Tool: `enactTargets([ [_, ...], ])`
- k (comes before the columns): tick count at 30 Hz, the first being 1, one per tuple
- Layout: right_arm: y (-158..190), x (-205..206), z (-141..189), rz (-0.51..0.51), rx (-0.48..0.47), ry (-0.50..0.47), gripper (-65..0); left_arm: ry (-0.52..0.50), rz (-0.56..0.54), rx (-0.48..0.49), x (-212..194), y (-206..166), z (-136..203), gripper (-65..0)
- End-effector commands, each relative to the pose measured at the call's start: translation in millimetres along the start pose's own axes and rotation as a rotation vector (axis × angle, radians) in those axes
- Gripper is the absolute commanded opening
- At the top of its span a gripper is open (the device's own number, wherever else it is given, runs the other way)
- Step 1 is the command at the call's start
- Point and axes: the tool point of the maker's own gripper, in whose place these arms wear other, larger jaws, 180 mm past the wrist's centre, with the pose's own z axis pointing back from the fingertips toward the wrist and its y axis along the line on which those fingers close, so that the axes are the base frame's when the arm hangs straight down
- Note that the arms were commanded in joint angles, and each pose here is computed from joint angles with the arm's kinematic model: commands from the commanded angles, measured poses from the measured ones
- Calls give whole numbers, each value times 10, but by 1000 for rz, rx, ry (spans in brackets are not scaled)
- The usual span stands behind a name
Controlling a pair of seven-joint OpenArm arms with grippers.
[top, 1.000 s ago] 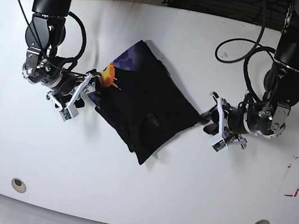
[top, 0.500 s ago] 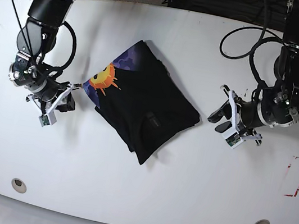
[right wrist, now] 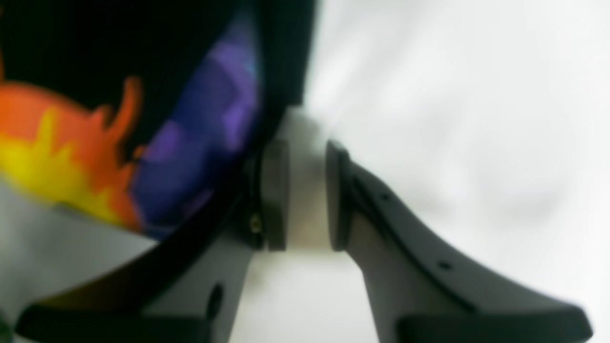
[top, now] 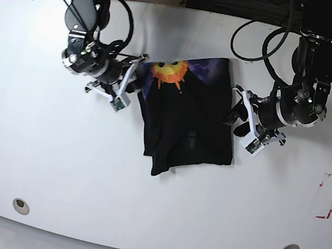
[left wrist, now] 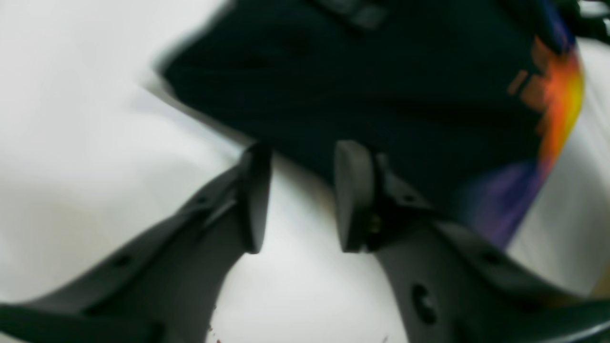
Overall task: Fold the T-shirt properly
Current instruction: 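Grasp the folded shirt's sun-print edge with the left gripper, then drag the folded shirt with the left gripper off the table edge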
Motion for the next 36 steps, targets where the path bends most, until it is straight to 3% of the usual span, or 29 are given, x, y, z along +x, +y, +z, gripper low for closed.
enactTargets([
  [1,398,363,5,40,65,-104,-525,-96,53,16,283,-20,-18,-350],
  [5,641,422,-70,58,119,-108,-525,-118,163,51,326,-9,-78,-286],
  [8,807,448,-102,101,155,-102,-526,-129,220,61,355,-36,-119,-275],
  [13,613,410,-55,61,112,-105,-526,-127,182,104,400,-150,-273,-272],
  [16,459,354,-9,45,81,-99,-526,-51,148,111,142,-228,-519,-272],
  [22,399,330,19,51,70,-94,-526,105,236,123,-596,-70,-845,-272],
  [27,250,486,203,55,9,-155,-526,231,282,208,-1216,436,-628,-272],
  [31,192,580,300,76,-25,-181,-526,259,370,377,-1548,1179,-72,-272],
  [36,191,633,344,88,-34,-197,-526,315,354,454,-1834,1713,556,-272],
])
